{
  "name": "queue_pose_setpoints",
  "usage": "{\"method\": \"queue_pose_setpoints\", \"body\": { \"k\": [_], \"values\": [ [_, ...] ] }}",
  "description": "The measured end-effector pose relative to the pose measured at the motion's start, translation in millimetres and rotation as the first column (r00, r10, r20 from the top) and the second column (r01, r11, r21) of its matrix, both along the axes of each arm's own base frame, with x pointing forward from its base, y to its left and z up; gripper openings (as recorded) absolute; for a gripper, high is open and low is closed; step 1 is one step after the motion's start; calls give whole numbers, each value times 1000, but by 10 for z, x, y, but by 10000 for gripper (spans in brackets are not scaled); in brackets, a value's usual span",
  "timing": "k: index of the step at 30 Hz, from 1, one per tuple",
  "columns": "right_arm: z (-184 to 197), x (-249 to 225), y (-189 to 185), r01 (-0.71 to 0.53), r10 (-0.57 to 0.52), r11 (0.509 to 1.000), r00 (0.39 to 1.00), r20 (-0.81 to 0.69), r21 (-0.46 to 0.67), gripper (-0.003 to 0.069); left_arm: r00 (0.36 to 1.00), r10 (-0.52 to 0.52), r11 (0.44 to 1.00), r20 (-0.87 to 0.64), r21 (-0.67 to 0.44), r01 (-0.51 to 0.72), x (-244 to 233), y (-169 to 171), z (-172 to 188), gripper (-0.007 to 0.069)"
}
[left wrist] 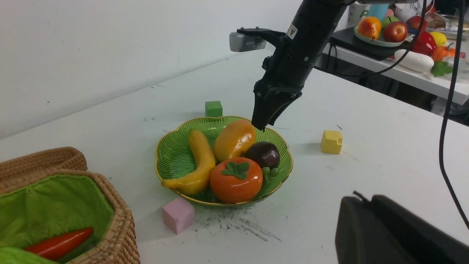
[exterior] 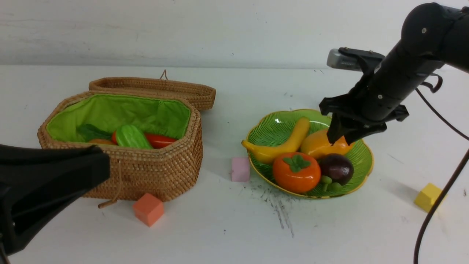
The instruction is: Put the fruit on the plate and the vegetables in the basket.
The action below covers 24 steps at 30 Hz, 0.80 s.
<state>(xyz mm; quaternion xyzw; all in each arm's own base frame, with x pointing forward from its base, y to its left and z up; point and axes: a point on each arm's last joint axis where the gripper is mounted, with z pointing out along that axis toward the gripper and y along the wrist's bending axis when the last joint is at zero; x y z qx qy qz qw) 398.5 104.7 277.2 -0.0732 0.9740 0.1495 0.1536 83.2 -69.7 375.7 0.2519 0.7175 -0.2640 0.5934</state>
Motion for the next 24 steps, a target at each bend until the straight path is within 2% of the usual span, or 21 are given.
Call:
{"method": "queue_pose_setpoints", "body": {
  "k": [8,14,16,18,21,24],
  "values": [
    [366,-266,-89,-38,39,998,999,4,-55,134,996,54,998,67,-45,-51,-65,77,-14,-13],
    [702,-705,-189,-40,44,997,997,58,-61,40,988,84,990,129,-125,-67,-368,235,-288,-13],
    [779,-977,-246,-24,28,998,996,83,-52,8,984,96,982,149,-178,-69,-484,295,-434,-13],
    [772,-1100,-272,-14,18,999,996,87,-48,1,983,104,977,150,-202,-72,-514,314,-504,-13],
    [818,-1556,-369,19,-15,999,991,133,-27,-1,980,145,954,137,-281,-102,-541,364,-759,-13],
    [775,-1942,-450,53,-51,999,987,151,-8,-1,974,188,942,124,-304,-143,-497,387,-905,-13]
  ]
}}
